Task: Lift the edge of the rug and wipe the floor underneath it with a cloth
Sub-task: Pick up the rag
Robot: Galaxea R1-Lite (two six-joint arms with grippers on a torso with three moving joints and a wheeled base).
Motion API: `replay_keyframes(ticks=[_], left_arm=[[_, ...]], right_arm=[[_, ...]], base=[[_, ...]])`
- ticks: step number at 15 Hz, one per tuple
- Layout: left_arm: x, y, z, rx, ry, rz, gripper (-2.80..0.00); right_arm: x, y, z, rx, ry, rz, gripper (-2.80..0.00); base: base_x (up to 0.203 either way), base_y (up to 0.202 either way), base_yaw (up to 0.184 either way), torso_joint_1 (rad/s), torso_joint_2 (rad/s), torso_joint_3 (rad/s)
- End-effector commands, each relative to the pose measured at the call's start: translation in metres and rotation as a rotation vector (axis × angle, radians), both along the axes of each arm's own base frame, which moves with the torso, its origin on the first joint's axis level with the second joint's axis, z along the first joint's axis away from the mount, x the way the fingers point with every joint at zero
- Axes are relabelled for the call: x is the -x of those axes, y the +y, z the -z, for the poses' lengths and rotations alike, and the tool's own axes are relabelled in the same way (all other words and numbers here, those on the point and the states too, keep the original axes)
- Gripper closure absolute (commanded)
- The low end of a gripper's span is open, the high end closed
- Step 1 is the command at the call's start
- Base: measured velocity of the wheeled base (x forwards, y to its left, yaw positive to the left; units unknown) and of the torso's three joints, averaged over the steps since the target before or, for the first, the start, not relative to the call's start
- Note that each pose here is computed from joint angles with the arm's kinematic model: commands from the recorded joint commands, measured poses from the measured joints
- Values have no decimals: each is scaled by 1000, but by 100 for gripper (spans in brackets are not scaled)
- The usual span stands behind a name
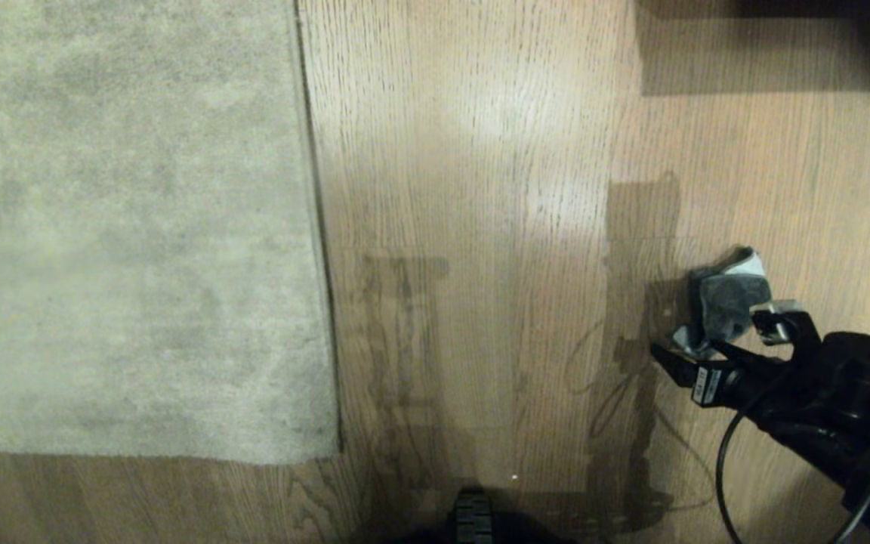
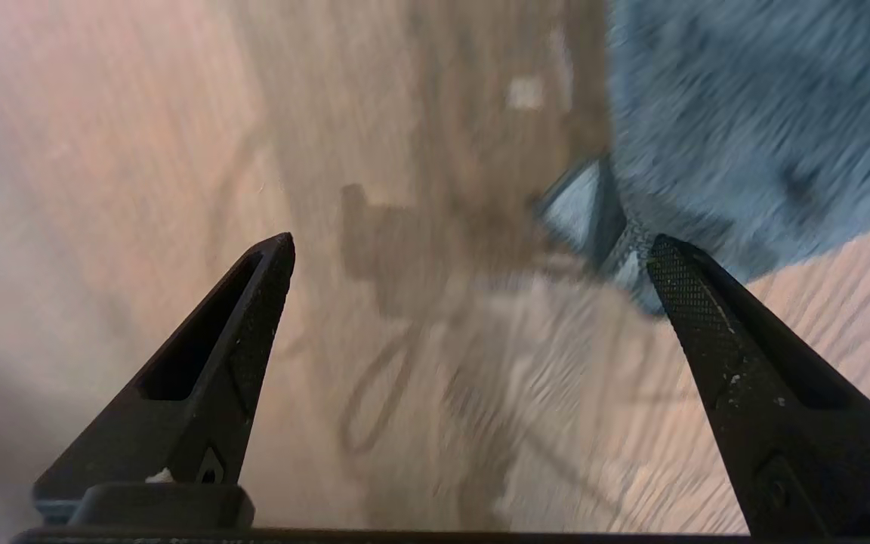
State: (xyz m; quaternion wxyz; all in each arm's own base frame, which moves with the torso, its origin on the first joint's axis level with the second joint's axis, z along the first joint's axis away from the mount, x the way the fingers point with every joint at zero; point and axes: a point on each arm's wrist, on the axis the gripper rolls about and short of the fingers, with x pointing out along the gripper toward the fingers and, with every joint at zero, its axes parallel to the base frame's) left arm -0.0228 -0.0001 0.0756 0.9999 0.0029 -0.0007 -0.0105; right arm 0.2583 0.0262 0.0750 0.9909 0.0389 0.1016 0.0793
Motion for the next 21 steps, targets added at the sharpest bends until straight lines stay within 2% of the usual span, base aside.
replay_keyframes(ticks=[1,5,9,15,19,21], left_arm=[[0,0,0,0,0,0,0],[0,0,0,0,0,0,0],[0,0,0,0,0,0,0],[0,0,0,0,0,0,0],[0,0,0,0,0,0,0],[0,0,0,0,0,0,0]], right_arm=[[-14,-1,0,8,-53,53,-280],[-21,-8,-1,65,-75,110,-280],[-24,-18,-21,128,-166,134,-280],[8,-17,-33,129,-170,96,-280],[-2,-18,-40,127,-210,109,-280],[-8,-19,-34,129,-195,112,-280]], base=[[0,0,0,0,0,0],[0,0,0,0,0,0],[0,0,0,0,0,0],[0,0,0,0,0,0],[0,0,0,0,0,0],[0,0,0,0,0,0]])
